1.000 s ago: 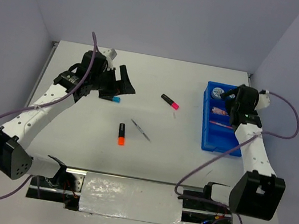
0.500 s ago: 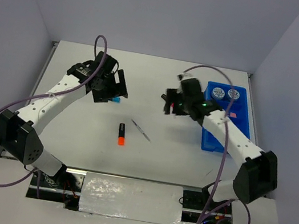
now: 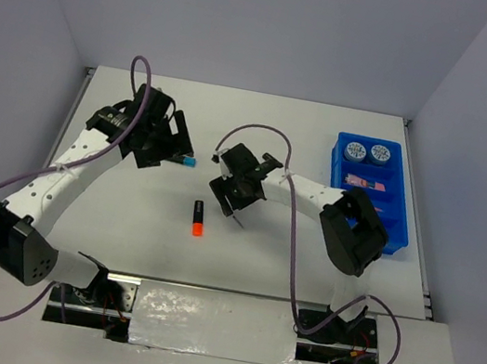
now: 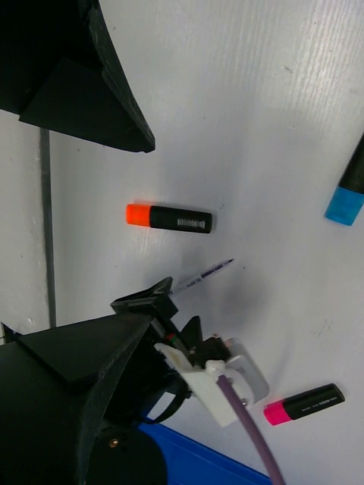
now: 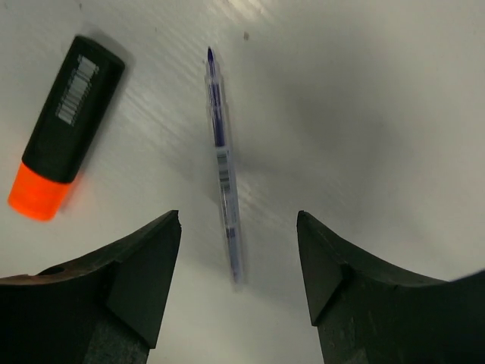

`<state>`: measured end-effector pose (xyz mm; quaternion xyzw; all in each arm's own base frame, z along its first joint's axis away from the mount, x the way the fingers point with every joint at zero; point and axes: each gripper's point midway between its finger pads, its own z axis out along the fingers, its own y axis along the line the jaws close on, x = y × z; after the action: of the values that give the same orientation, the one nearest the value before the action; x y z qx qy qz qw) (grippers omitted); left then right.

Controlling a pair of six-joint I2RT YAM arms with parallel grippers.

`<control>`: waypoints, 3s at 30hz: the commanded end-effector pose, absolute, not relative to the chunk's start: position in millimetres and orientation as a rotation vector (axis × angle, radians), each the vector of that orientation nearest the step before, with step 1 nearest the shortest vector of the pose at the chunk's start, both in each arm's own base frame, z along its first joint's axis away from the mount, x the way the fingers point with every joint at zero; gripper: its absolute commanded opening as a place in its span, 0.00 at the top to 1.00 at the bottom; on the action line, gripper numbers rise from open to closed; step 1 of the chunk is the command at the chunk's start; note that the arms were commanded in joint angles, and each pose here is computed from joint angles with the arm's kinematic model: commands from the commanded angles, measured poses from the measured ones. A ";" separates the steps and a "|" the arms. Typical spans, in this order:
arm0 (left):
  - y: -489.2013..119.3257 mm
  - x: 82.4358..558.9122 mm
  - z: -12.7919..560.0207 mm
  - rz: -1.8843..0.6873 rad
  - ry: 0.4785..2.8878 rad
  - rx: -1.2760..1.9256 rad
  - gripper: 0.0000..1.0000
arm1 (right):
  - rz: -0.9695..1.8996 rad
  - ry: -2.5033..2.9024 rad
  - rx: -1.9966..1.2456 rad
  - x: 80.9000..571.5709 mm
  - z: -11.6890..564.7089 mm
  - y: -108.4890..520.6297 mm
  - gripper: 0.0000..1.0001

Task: Sort the stationery into containers
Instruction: Pick up the pen from the center of the board, then close the pen cap on the pen.

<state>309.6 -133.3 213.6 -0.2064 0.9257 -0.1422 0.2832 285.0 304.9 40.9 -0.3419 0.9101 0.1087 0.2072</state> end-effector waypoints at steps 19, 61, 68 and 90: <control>-127.1 300.1 211.4 -0.442 2.477 -0.455 0.01 | 0.463 2.586 -0.657 273.9 59.6 293.5 1.00; -429.2 426.2 43.6 -0.362 2.555 -0.327 0.33 | 0.592 2.218 0.161 204.2 266.5 101.7 1.00; -423.7 411.2 20.3 -0.211 2.570 -0.257 0.45 | 0.641 2.205 0.134 204.9 269.9 109.9 1.00; -386.1 396.1 -28.2 0.015 2.664 -0.215 0.65 | 0.725 2.161 0.101 195.9 286.3 119.6 1.00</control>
<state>409.3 -418.7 27.5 -0.0978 0.9520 -0.0666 0.2822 194.7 113.6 270.7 0.0526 0.8764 0.2702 0.3952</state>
